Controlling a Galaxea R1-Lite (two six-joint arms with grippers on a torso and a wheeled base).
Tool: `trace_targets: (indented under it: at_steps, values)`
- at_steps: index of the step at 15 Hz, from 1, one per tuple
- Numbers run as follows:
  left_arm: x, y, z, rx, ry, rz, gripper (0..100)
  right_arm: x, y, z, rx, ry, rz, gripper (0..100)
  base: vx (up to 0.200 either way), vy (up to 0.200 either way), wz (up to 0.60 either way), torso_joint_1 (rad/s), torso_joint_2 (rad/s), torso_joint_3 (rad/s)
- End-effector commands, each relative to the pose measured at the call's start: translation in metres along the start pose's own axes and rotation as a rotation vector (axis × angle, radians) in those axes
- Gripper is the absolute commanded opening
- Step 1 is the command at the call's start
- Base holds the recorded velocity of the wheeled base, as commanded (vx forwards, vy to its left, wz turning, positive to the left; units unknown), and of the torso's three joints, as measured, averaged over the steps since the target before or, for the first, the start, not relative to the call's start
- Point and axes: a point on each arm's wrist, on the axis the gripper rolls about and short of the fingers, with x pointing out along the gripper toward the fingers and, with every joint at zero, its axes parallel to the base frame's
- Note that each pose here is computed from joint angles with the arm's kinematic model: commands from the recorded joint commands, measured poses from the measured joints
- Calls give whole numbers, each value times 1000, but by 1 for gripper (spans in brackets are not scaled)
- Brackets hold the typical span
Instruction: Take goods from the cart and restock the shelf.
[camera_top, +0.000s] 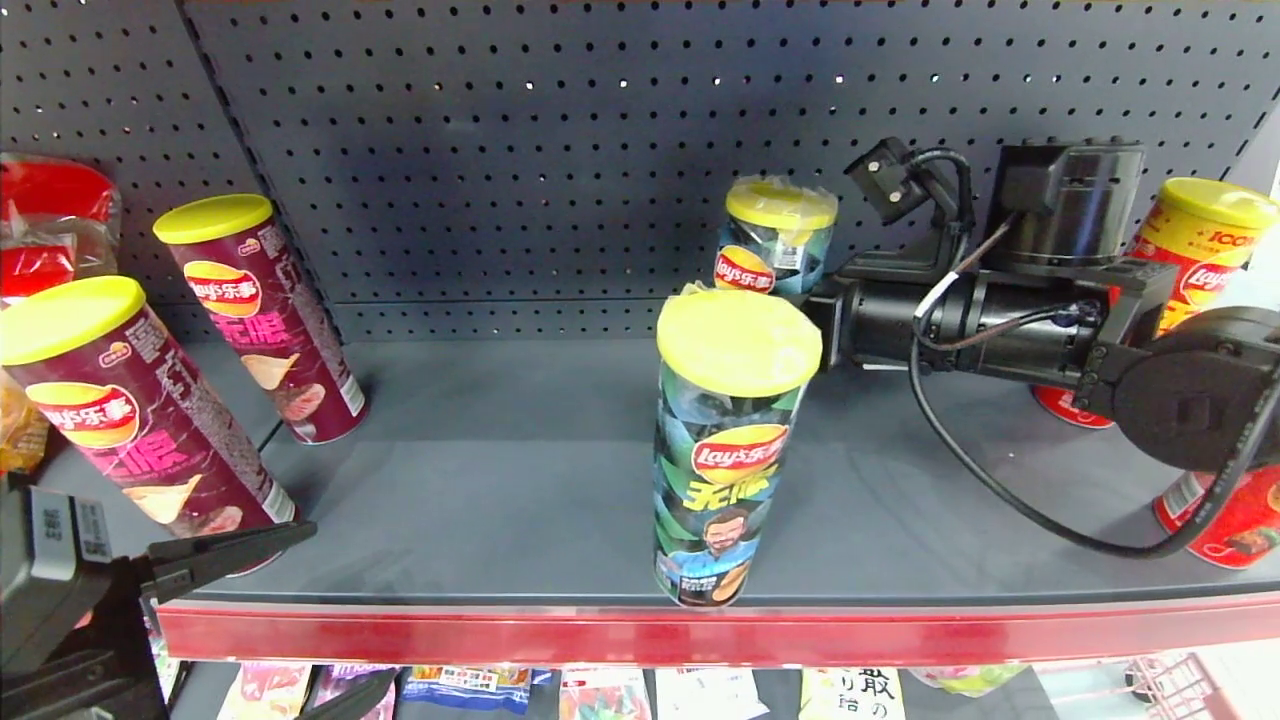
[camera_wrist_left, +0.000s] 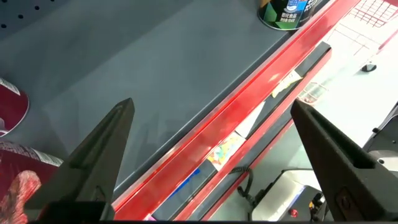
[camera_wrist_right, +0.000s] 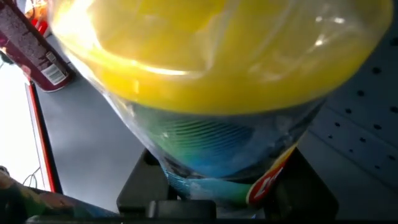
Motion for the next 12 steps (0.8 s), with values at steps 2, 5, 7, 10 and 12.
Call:
trace_targets:
  at_steps: [2,5,7,10,12]
  values:
    - [0,0,0,1,-1,1,100,4,-1,-2,-1,-3,2,0,0,0,0,0,0,0]
    - [0,0,0,-1,0,-1,100,5,-1,-3,-6,-14,2,0,0,0,0,0,0,0]
    - [0,0,0,-10,3,-2,100,6,2,-2,-8,-15,9,100,0,0,0,0,0,0]
    - [0,0,-1,-15,3,-2,100,4,4,-4,-5,-8,8,100,0,0,0,0,0,0]
    - [0,0,0,-16,3,0,100,-7,8,-1,-10,-15,3,100,0,0,0,0,0,0]
